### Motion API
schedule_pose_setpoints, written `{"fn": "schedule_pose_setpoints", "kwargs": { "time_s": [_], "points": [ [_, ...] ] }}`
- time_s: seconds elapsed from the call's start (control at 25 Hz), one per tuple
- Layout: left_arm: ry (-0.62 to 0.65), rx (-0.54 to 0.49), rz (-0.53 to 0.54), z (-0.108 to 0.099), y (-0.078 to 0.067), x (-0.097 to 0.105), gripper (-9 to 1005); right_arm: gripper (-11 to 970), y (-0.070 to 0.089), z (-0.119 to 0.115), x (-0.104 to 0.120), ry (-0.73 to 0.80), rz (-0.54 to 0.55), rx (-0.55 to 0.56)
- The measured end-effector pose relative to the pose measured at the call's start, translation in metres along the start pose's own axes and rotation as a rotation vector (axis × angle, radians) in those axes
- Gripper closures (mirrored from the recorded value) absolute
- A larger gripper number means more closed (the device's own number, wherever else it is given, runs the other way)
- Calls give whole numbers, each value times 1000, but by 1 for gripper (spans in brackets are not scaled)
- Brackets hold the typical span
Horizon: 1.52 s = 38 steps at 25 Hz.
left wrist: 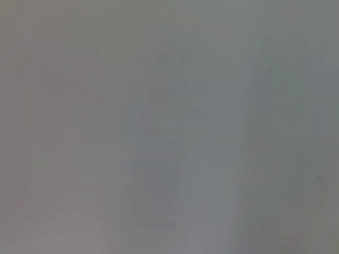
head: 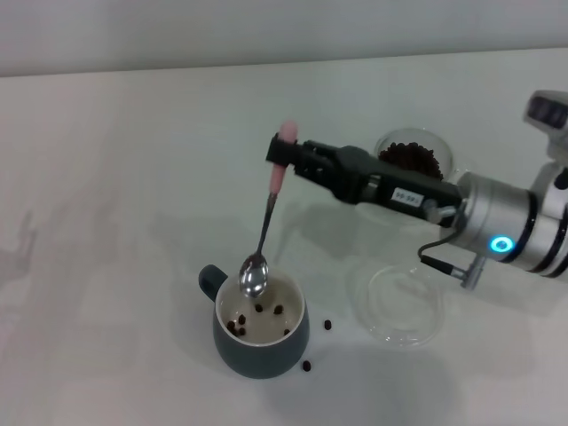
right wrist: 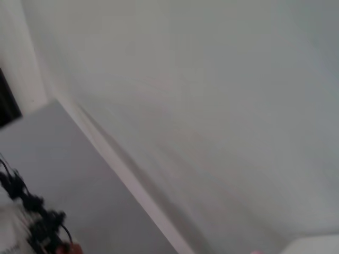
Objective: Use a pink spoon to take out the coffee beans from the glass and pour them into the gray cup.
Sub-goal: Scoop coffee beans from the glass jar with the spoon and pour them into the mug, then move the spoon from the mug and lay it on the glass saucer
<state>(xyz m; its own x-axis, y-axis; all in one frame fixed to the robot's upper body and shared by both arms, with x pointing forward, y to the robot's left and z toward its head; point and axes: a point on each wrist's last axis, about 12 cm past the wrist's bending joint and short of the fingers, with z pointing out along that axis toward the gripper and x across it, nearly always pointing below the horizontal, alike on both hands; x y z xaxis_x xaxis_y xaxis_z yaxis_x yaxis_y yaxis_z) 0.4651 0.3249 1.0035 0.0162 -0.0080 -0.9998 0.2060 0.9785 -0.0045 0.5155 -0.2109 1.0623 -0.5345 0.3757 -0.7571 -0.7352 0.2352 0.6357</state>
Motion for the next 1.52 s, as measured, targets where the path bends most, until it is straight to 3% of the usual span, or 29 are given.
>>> {"fn": "schedule_pose_setpoints", "kwargs": {
  "time_s": [0.32,0.8,1.52],
  "points": [
    [0,1,2,0,0,0,431,811,-2,-30,-9,-61,28,38],
    [-1,8,9,3,1,-1,431,811,-11,-103,-7,-74,34,279],
    [-5,24,14,7,-1,-3,430,812,-19,-123,14,-18,65,433]
  ]
}}
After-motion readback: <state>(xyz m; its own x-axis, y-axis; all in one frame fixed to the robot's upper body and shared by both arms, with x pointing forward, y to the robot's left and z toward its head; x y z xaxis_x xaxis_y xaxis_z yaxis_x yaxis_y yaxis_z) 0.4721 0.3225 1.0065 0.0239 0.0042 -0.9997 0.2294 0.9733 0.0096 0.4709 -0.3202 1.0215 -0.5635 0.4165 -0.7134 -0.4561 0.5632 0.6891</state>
